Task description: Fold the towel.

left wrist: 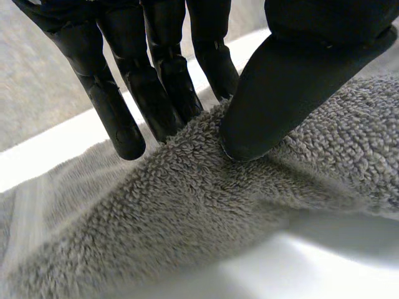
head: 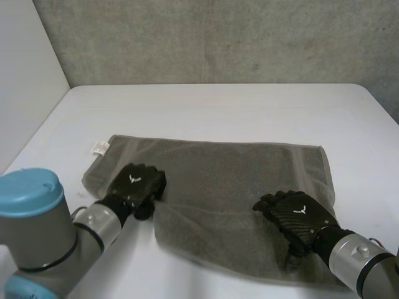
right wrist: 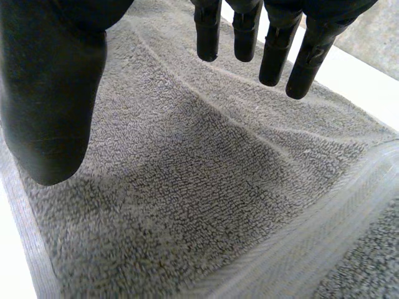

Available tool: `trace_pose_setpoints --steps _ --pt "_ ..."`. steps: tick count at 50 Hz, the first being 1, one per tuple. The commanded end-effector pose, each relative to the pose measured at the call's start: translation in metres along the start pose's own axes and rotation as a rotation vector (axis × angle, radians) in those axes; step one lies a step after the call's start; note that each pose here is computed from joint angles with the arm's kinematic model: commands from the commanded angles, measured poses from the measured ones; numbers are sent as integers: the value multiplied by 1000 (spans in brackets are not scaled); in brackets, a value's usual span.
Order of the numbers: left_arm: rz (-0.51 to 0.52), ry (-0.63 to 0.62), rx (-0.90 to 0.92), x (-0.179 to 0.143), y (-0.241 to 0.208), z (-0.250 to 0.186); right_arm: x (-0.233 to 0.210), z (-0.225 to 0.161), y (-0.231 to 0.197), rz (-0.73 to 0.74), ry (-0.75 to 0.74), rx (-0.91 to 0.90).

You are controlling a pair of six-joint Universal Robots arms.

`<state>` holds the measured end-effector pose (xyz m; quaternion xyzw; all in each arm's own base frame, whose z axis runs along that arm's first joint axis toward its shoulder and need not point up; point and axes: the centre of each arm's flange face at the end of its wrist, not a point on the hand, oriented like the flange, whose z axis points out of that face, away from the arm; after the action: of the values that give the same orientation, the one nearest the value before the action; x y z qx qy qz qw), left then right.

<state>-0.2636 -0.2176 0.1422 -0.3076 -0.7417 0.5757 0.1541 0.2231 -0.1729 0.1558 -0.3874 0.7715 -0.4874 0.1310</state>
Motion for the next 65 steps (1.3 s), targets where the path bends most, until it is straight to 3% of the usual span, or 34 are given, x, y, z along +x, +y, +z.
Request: trace_pose_setpoints --steps 1,6,19,41,52,59,65 --pt "-55 -24 65 -11 -17 26 0 -4 -1 17 -6 -25" --pt "-101 -50 82 -20 -21 49 -4 -8 2 53 -32 -76" --pt "-108 -78 66 -25 -12 64 -1 -7 7 117 12 -107" --pt "-109 -115 83 -34 -15 75 -12 8 27 -39 42 -77" --pt "-111 -114 74 -33 -13 73 4 21 25 -106 169 5" --pt "-116 -110 49 -33 -18 65 23 10 -17 -146 293 210" --pt "-124 -104 12 -30 -23 50 23 7 -21 -144 292 213"
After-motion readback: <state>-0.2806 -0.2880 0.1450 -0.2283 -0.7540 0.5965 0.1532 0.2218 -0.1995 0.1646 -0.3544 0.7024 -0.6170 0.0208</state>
